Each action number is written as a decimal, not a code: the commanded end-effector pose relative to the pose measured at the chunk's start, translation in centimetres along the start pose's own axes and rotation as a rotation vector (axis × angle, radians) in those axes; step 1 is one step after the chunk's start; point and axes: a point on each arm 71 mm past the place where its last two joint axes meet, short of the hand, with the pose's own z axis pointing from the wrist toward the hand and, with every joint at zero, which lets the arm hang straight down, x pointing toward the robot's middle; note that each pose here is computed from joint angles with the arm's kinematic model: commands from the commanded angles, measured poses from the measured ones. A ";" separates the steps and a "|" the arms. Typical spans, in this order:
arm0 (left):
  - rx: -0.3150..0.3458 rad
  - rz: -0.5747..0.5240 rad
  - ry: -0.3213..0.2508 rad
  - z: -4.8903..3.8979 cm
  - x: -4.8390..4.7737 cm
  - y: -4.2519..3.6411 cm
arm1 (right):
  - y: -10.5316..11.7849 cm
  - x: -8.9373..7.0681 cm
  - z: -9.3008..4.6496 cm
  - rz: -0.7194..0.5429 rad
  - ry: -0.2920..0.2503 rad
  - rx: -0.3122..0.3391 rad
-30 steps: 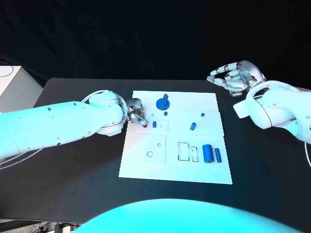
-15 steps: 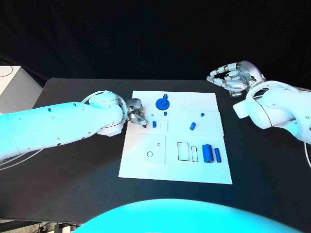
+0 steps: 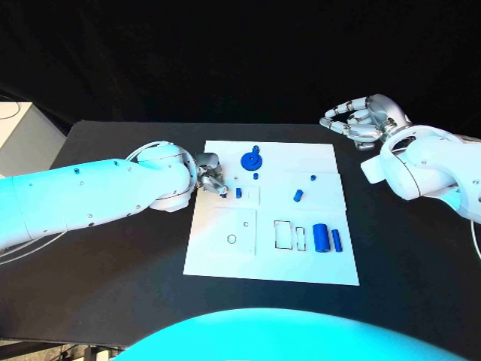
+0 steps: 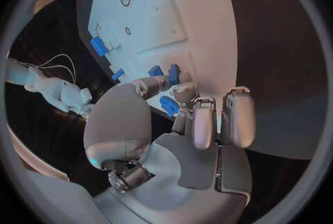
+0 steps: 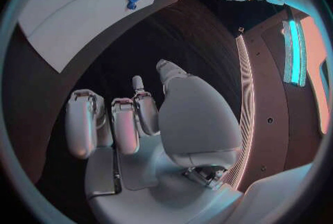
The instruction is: Assemble the parts on the task board
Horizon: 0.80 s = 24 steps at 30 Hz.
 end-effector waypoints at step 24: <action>0.031 -0.085 -0.075 -0.43 0.28 0.44 | 0.1 0.1 -0.1 -0.002 0.014 -0.013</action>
